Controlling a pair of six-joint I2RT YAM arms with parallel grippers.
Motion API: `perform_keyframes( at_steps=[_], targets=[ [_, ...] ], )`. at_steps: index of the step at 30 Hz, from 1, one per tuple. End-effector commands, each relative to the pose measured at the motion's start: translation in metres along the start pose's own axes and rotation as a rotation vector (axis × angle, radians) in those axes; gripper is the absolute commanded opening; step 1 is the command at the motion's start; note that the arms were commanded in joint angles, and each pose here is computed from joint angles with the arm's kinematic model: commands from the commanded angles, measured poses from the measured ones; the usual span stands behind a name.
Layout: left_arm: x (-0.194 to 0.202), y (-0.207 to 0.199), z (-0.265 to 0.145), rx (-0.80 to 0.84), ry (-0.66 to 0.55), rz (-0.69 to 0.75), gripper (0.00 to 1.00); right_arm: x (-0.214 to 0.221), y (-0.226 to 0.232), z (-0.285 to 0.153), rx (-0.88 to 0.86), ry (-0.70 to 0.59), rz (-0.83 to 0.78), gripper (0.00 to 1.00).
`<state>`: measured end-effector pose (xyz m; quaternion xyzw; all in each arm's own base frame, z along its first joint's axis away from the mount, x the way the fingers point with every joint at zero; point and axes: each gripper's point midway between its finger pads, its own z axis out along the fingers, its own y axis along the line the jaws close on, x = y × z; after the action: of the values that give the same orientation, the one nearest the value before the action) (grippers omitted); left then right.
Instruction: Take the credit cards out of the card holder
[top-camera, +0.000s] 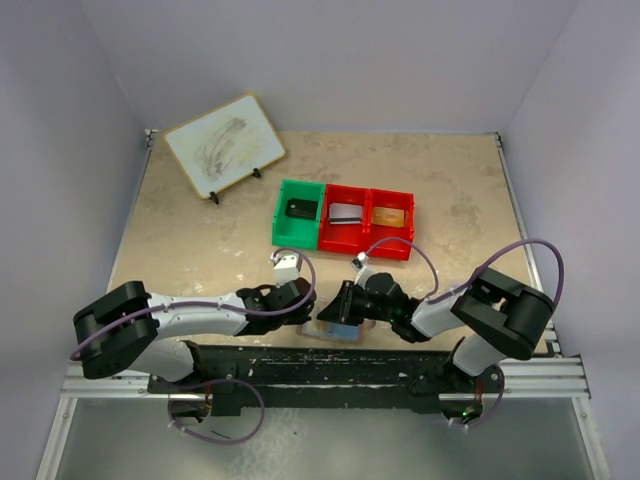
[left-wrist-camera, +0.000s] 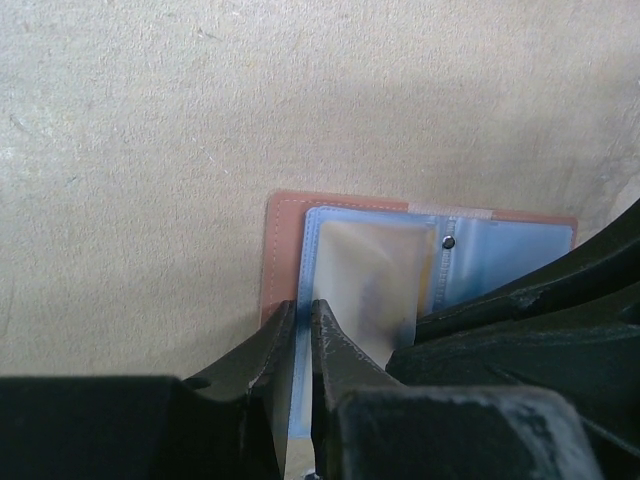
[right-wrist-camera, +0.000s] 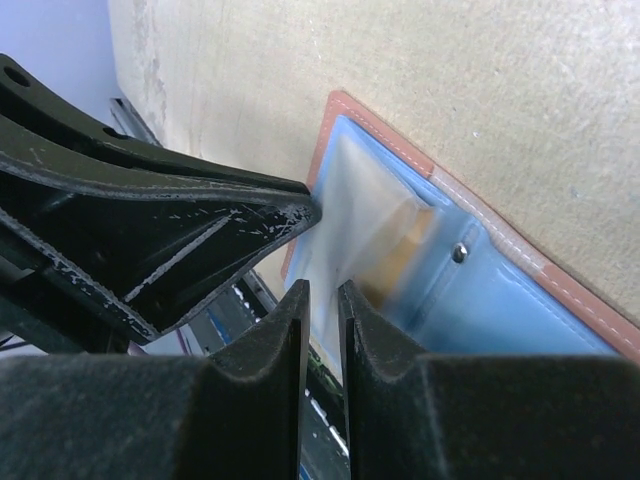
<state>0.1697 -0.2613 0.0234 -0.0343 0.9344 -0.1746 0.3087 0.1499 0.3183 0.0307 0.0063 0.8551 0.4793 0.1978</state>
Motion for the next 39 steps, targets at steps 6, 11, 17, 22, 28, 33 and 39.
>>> perform_keyframes(
  at_steps=[6,11,17,22,28,33,39],
  targets=[
    [-0.02,-0.01,-0.017,0.031,-0.057,0.003,0.13,-0.004,0.002,0.004,0.006,-0.023,0.036,0.16],
    [-0.022,-0.007,-0.021,0.02,-0.065,0.0,0.13,-0.003,-0.004,0.005,0.027,-0.023,0.045,0.0],
    [-0.026,-0.004,-0.027,0.029,-0.089,-0.023,0.15,-0.009,-0.012,-0.006,0.055,-0.089,0.109,0.0],
    [-0.028,-0.009,-0.031,0.066,-0.093,-0.049,0.18,-0.01,-0.014,-0.014,0.037,-0.121,0.135,0.0],
    [-0.026,-0.021,-0.033,0.131,-0.077,-0.063,0.19,-0.009,-0.009,-0.02,-0.036,-0.142,0.171,0.0],
    [-0.023,-0.027,-0.033,0.171,-0.065,-0.074,0.19,-0.009,0.0,-0.022,-0.091,-0.142,0.167,0.0],
    [-0.019,-0.026,-0.031,0.174,-0.053,-0.082,0.19,-0.014,0.007,-0.025,-0.107,-0.157,0.153,0.0]
  ],
)
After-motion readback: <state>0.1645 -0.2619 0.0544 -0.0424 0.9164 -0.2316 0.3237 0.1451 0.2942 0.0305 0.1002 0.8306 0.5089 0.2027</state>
